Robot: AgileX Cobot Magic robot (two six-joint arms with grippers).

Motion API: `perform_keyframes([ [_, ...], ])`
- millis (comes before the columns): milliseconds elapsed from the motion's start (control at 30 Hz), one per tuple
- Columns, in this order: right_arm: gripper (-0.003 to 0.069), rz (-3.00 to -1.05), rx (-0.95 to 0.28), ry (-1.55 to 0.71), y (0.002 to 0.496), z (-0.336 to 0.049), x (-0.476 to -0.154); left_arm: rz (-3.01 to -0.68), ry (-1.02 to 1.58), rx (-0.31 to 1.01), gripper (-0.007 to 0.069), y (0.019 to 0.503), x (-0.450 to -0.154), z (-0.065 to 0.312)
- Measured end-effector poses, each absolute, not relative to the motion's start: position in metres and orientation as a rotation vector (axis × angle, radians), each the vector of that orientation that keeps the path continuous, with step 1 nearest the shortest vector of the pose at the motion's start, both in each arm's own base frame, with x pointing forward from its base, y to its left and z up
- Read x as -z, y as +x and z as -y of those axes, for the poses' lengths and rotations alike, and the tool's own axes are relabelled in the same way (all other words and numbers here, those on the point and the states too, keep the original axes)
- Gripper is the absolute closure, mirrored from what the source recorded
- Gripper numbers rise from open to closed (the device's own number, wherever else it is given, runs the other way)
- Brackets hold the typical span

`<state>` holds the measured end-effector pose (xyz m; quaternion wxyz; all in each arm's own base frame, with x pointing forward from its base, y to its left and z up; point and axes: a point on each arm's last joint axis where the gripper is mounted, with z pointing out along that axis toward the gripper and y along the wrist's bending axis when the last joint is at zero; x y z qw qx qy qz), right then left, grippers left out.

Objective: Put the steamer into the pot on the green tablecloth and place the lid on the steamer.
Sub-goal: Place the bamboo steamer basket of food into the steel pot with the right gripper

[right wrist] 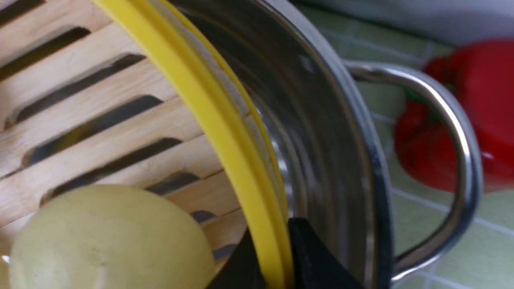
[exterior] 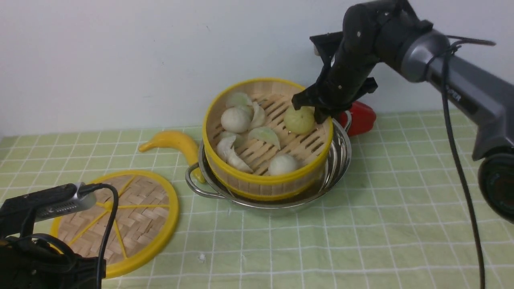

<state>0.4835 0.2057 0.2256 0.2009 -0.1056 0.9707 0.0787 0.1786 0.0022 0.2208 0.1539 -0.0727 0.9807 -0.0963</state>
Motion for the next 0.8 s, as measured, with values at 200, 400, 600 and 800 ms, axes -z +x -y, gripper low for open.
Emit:
perform_keyframes([
  [200, 0.0603, -2.76, -0.159, -0.3, 0.49, -0.205, -0.196, -2.81, -0.21, 0.279, 0.0407, 0.179, -0.221, -0.002],
  [400, 0.0603, -2.781, -0.159, -0.286, 0.492, -0.206, -0.183, -2.809, -0.21, 0.278, 0.0407, 0.179, -0.221, -0.002],
  [600, 0.0535, -2.778, -0.175, -0.266, 0.492, -0.206, -0.184, -2.807, -0.21, 0.278, 0.0407, 0.179, -0.221, -0.002],
  [800, 0.0323, -2.767, -0.197, -0.258, 0.493, -0.208, -0.186, -2.758, -0.205, 0.263, 0.0403, 0.186, -0.231, -0.004],
])
